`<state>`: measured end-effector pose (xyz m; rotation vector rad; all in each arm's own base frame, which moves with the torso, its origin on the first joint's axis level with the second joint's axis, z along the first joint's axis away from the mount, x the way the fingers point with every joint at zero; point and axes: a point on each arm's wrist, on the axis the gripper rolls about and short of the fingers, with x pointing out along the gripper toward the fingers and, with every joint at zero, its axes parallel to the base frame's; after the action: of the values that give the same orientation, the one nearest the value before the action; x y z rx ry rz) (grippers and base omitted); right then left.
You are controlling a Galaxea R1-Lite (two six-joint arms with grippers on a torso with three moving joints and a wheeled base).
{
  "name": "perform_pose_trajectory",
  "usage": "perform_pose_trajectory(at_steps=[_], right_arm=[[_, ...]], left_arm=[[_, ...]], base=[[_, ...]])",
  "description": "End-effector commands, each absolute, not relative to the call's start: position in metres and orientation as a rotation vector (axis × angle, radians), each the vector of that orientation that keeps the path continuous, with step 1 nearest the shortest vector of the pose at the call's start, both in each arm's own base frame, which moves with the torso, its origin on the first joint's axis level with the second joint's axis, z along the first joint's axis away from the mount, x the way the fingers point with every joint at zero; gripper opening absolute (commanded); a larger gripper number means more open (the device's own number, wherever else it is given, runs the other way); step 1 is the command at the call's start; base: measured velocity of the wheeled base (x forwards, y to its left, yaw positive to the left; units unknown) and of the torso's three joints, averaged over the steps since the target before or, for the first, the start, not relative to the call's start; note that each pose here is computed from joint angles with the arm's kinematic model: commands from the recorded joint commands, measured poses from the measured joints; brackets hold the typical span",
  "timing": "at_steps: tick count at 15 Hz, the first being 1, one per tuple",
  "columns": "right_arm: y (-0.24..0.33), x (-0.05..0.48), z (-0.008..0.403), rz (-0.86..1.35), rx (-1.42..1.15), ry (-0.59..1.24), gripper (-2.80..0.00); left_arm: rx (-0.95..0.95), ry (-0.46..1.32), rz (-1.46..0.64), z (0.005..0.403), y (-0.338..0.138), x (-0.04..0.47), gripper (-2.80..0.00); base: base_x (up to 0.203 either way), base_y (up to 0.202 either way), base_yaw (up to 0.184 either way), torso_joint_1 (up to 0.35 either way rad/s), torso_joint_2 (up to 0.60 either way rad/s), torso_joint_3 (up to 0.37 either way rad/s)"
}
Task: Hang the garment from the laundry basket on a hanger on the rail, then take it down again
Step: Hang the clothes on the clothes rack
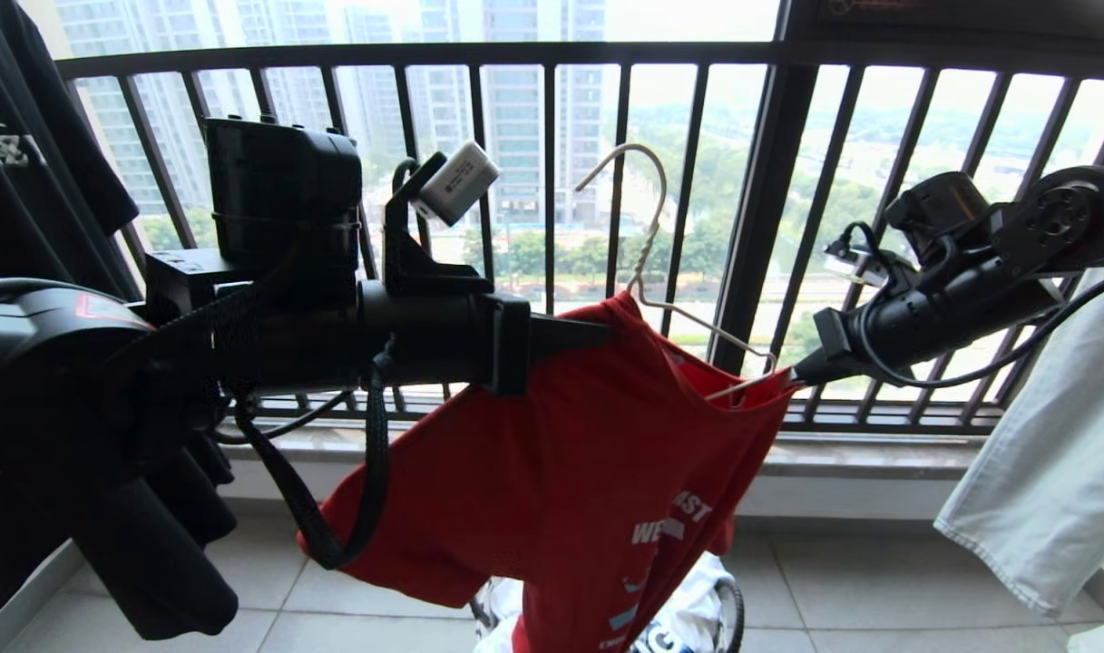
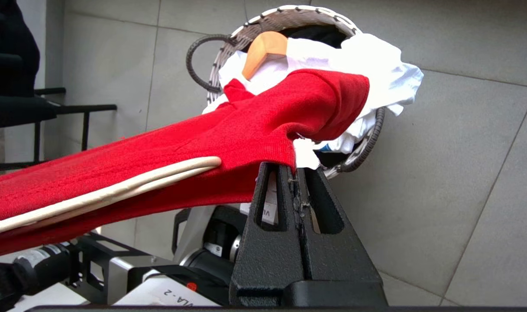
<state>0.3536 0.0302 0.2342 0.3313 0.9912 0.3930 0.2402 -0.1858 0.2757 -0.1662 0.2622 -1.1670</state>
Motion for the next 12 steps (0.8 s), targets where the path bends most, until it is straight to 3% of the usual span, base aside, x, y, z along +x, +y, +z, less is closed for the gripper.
perform_pose_trajectory(at_steps=[1,12], right_arm=[[0.028,0.360,0.232,0.384,0.348,0.999,-2.80],[0.021,0.358,0.243,0.360,0.371,0.990,-2.80]], left_arm=[[-0.166,0.268,-1.179,0.275,-0.188,0.239,-2.80],[-0.133,0.285,-1.187,0.263,-0.196,0.243,-2.80]], base=[[0.000,0.000,0.000,0.000,0.00,0.000],[0.000,0.000,0.000,0.000,0.00,0.000]])
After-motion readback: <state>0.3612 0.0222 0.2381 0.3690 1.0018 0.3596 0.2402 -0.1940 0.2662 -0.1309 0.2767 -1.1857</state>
